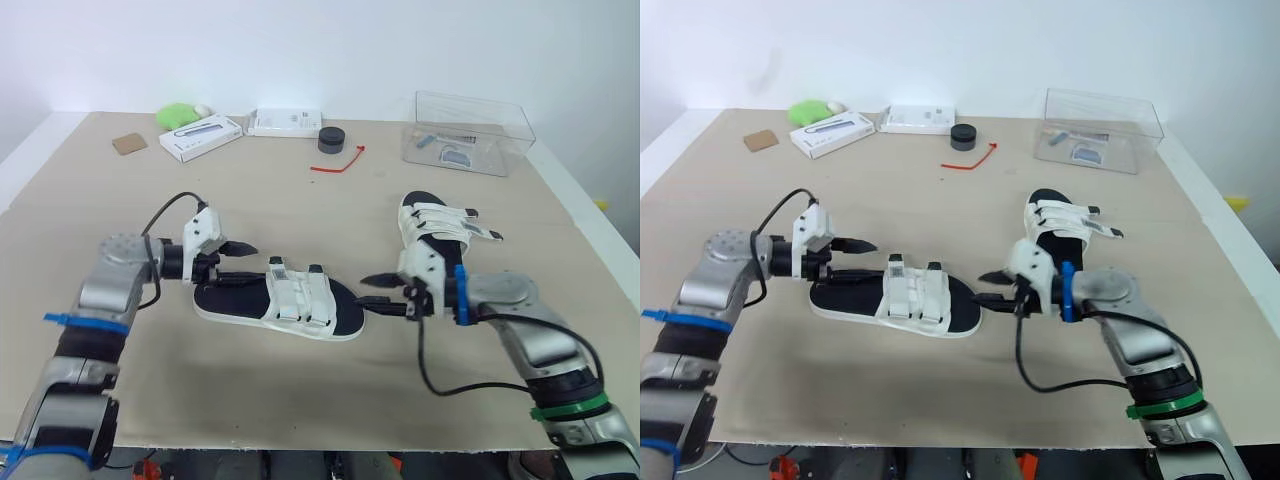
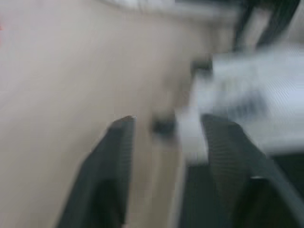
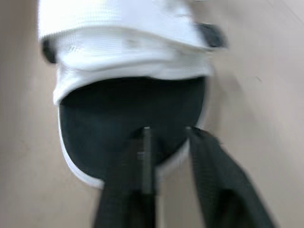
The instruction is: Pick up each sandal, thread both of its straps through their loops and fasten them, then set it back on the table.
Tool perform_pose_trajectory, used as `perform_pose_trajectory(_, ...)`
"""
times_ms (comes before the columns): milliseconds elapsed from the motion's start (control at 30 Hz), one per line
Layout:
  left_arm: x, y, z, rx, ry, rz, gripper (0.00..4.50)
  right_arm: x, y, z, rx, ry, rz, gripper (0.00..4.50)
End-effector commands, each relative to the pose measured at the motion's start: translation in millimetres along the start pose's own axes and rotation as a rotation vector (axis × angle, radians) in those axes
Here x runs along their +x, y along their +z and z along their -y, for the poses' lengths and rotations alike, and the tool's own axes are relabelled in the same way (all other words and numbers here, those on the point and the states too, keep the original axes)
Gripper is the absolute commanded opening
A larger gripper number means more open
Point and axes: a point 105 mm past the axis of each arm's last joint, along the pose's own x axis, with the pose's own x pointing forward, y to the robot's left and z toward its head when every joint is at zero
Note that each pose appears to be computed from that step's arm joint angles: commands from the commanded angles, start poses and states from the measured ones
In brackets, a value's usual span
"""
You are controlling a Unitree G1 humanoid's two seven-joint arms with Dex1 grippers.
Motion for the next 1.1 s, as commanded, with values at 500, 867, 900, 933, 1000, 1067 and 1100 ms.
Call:
perform_pose_trajectory(500,47,17,16,0.322,-0.016,0.072,4.5,-37,48,2,0.027,-0.006,0.228,4.4)
perform_pose_trajectory(867,60,21,12,0.236,-0.014,0.106,1.76,-32,48,-5,0.017,-0.008,0.241,4.5)
perform_pose_trajectory(900,57,22,8,0.22,0.02,0.108,1.41,-32,48,-5,0.016,-0.009,0.241,4.5)
perform_pose_trajectory(933,54,23,3,0.202,0.062,0.107,0.97,-32,48,-5,0.016,-0.01,0.241,4.5)
perform_pose_trajectory(1000,45,21,-16,0.15,0.209,0.074,0.12,-33,48,-6,0.009,-0.019,0.239,4.5)
perform_pose_trajectory(1067,26,21,-48,0.076,0.454,0.044,0.05,-34,50,-3,0.004,-0.044,0.245,4.5)
perform_pose_trajectory(1100,14,23,-63,0.043,0.578,0.038,0.05,-34,51,-2,0.002,-0.061,0.251,4.5)
